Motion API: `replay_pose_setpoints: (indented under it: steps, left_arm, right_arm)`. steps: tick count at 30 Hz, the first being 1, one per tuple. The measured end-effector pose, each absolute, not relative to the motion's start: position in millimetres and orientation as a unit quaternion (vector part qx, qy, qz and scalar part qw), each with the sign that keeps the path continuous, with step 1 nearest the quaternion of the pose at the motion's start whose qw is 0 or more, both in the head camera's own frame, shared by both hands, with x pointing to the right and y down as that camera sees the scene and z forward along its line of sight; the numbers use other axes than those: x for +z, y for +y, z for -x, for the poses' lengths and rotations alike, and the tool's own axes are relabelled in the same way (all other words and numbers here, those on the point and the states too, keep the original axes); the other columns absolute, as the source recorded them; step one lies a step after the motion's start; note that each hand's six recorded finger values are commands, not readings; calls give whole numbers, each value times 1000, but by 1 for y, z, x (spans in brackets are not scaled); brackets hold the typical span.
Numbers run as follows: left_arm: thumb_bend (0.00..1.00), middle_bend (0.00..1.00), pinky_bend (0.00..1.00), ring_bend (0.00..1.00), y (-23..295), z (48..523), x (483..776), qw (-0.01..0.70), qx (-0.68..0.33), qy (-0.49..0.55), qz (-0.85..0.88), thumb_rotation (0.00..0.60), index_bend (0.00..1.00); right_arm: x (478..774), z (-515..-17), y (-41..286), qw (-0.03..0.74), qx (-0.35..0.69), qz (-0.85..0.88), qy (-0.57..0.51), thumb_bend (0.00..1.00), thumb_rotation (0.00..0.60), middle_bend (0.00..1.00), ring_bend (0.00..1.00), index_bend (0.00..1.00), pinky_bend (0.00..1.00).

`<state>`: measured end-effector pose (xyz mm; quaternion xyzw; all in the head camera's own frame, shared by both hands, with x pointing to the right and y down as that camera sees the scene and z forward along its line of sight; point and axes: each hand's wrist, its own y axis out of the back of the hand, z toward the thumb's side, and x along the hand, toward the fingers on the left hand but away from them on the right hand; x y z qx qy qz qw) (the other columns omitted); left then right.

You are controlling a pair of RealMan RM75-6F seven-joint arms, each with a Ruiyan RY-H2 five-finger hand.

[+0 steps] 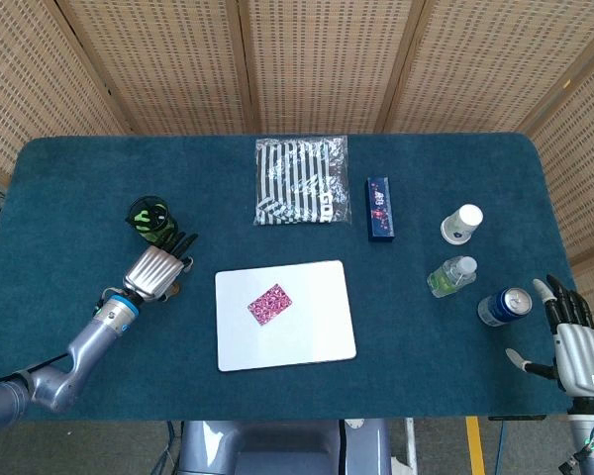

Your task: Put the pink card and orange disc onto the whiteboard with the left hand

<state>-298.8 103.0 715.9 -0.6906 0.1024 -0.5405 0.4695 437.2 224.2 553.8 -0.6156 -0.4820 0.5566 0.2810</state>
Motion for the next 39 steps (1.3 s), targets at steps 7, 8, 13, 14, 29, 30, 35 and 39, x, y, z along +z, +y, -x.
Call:
replay_pose_setpoints:
  steps: [7, 8, 13, 14, 29, 30, 35, 39]
  left_arm:
    - [343, 0, 0, 0, 107, 317, 729, 452, -544, 106, 699, 600, 398]
    - [343, 0, 0, 0, 108, 318, 730, 452, -544, 104, 700, 600, 398]
    - [345, 0, 0, 0, 114, 324, 738, 452, -545, 93, 700, 600, 398]
    - [344, 0, 0, 0, 114, 325, 738, 451, -545, 93, 701, 600, 398]
    - [339, 0, 0, 0, 120, 335, 744, 446, -541, 93, 707, 600, 398]
    - [338, 0, 0, 0, 121, 335, 745, 446, -541, 93, 707, 600, 398]
    - [335, 0, 0, 0, 120, 336, 747, 447, -539, 97, 707, 600, 398]
    - [328, 0, 0, 0, 120, 333, 748, 448, -535, 98, 709, 600, 398]
  right_arm:
    - [554, -437, 224, 281, 557, 615, -482, 0, 600, 0, 0, 0, 0]
    - [554, -437, 224, 281, 557, 615, -482, 0, 600, 0, 0, 0, 0]
    - [554, -438, 224, 280, 557, 615, -483, 0, 600, 0, 0, 0, 0]
    - [554, -438, 224, 280, 557, 615, -483, 0, 600, 0, 0, 0, 0]
    - [554, -438, 224, 280, 557, 614, -484, 0, 600, 0, 0, 0, 0]
    - [554, -438, 224, 280, 557, 614, -484, 0, 600, 0, 0, 0, 0]
    - [554, -438, 224, 280, 557, 614, -484, 0, 600, 0, 0, 0, 0]
    - [554, -438, 224, 279, 557, 615, -484, 0, 600, 0, 0, 0, 0]
